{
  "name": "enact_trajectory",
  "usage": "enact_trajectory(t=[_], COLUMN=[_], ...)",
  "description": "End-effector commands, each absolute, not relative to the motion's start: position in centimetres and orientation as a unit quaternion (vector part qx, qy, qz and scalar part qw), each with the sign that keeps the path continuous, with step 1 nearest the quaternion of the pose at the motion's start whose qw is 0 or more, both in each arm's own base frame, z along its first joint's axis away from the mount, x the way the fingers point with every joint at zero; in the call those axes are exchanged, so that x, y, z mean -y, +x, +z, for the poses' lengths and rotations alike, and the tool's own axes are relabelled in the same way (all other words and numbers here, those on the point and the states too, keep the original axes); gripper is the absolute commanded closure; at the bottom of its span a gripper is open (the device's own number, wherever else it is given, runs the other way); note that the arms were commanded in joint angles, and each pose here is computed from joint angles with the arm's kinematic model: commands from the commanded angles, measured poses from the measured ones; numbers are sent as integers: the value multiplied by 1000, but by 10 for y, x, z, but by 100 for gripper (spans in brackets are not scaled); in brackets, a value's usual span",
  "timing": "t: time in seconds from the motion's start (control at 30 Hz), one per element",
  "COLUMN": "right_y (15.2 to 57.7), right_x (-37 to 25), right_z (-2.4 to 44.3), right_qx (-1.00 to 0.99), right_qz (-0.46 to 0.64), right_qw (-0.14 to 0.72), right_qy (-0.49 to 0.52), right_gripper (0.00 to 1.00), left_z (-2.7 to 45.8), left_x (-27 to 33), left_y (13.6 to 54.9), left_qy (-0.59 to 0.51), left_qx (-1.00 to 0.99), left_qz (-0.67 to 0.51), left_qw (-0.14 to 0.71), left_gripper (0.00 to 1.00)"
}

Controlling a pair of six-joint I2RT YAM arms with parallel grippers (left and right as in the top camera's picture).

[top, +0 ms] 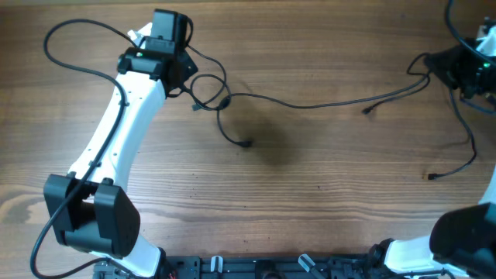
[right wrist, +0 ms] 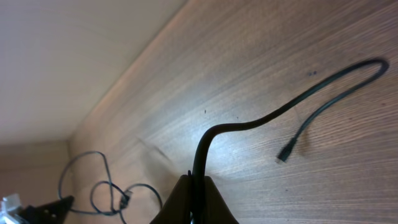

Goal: Untangle cables

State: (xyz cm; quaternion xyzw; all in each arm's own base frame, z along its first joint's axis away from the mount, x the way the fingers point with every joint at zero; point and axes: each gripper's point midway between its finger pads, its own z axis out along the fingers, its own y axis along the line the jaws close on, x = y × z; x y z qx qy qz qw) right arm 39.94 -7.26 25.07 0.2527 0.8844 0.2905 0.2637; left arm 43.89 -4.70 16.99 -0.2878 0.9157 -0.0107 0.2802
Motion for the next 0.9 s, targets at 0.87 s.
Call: enact_trajectory(t=[0.87], right_y=[420], right_x=[68], right_z=[177], right_qx=[-910], right_qz=[278], right_qw=[180], right_qy=[248], right_gripper=[96], left_z=[198], left_x=[-73], left_y=[478], left_qy=[-204], left_qx=[-907], left_qz=[-112], left_qw=[350], left_gripper=[96])
